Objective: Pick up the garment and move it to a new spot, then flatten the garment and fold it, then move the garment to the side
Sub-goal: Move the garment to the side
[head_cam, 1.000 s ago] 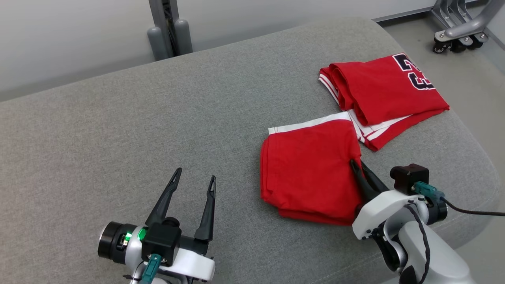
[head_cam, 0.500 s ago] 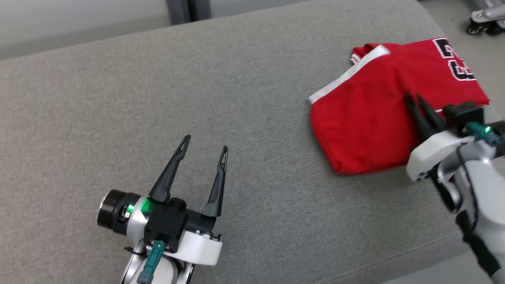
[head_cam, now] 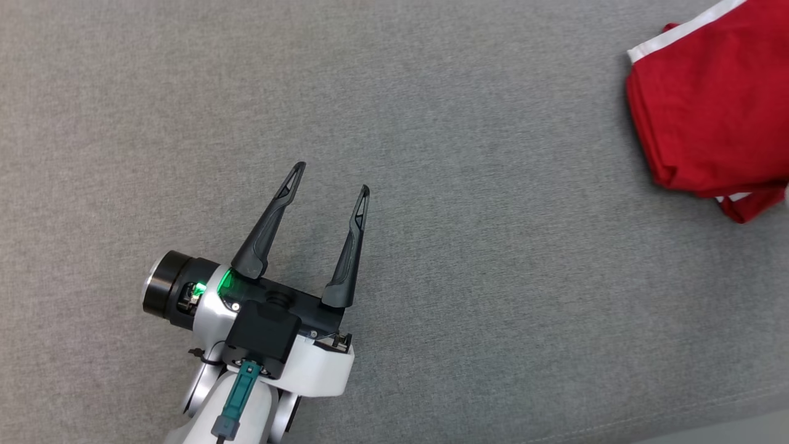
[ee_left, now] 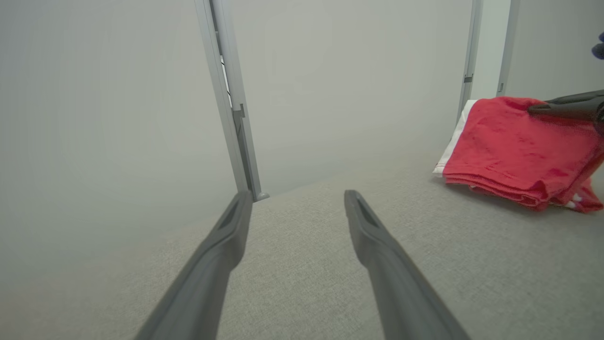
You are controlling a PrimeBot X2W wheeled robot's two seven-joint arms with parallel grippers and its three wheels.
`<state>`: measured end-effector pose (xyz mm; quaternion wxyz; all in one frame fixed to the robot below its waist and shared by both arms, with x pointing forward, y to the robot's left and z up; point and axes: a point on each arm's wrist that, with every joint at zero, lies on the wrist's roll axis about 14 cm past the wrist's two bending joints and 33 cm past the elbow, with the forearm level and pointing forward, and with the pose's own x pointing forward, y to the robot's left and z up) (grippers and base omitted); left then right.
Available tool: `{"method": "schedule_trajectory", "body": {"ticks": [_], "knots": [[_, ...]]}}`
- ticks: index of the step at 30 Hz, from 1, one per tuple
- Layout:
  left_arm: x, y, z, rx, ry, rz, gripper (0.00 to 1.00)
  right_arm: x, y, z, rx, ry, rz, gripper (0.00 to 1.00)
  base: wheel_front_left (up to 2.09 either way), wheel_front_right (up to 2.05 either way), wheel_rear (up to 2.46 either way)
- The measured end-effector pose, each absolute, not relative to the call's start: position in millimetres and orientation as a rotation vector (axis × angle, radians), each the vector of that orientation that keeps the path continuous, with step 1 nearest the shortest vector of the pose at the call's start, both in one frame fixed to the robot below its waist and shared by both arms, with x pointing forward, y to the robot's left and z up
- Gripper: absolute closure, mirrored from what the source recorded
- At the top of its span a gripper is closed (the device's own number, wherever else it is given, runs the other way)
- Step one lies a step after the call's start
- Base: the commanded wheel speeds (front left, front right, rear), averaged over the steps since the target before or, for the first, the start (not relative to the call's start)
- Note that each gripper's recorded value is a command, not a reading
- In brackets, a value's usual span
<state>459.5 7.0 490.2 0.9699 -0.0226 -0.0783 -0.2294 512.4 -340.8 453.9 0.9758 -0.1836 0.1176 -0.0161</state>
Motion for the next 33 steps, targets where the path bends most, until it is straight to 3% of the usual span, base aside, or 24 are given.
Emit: {"method": "schedule_trajectory", "body": {"ticks": [14, 33], "knots": [[464, 26, 478, -0.013, -0.132, -0.418, 0.00, 520, -382, 438, -0.440, 0.304, -0.109, 1.00, 0.00, 0.00, 0.00], [463, 34, 480, 0.003, -0.137, -0.397, 0.00, 508, -400, 404, -0.507, 0.450, -0.148, 1.00, 0.00, 0.00, 0.00]]}}
